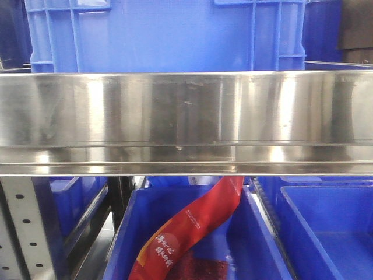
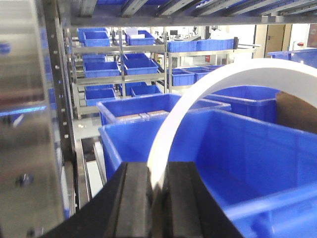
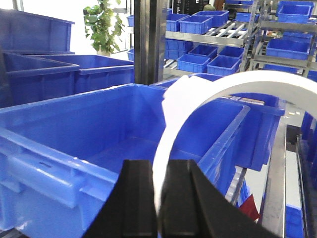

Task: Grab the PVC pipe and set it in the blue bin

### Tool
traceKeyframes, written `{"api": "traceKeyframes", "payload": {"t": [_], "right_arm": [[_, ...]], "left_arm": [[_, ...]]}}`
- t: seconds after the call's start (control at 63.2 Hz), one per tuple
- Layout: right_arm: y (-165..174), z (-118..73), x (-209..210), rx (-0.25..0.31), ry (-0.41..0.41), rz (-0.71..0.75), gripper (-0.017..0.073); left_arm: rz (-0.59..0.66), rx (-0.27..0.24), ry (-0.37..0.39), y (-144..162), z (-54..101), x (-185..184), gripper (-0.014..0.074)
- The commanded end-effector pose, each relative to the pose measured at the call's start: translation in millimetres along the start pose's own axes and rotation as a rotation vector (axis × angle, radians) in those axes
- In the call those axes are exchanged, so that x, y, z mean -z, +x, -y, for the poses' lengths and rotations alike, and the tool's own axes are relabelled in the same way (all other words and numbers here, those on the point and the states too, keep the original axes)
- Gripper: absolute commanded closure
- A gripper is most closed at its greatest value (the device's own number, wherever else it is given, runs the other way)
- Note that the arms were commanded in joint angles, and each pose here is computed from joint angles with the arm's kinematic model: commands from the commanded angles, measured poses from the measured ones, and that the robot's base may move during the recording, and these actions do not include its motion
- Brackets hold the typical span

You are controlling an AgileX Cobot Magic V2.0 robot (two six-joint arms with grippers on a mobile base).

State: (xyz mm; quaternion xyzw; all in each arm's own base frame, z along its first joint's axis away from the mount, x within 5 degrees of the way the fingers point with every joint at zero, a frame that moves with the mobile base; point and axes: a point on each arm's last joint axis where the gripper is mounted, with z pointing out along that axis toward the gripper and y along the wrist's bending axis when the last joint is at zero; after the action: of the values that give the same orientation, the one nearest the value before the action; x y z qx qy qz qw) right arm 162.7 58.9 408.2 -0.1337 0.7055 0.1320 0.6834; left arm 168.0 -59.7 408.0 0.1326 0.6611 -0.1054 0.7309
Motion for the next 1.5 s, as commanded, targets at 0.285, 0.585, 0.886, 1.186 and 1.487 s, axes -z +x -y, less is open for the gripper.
{"api": "traceKeyframes", "payload": {"t": [0.285,0.585,0.886,1.186,1.487], "right_arm": [[-26.5,-0.5,-28.4,0.031,0.001,0.058,0.0721],[-25.1,-1.1,-61.2,0.078,0.01,0.06,0.0721],[-22.1,-2.7,-83.0,0.077,0.03,0.107,0.0721],[-21.1,-10.3,-113.4,0.077,0.0,0.074,0.0721],[-8.0,-10.5,-138.8,0.078,0.002,0.029,0.0721]], "left_arm": [[0.083,-0.055,0.003,-31.0,0.0,-33.6,0.0705],[0.144,-0.128,0.013,-23.5,2.5,-60.2,0.0705],[0.24,-0.16,0.033,-12.3,6.5,-86.5,0.0705],[0.181,-0.158,0.042,6.8,7.8,-105.5,0.0705],[0.183,-0.157,0.043,12.9,7.3,-126.5,0.0705]]}}
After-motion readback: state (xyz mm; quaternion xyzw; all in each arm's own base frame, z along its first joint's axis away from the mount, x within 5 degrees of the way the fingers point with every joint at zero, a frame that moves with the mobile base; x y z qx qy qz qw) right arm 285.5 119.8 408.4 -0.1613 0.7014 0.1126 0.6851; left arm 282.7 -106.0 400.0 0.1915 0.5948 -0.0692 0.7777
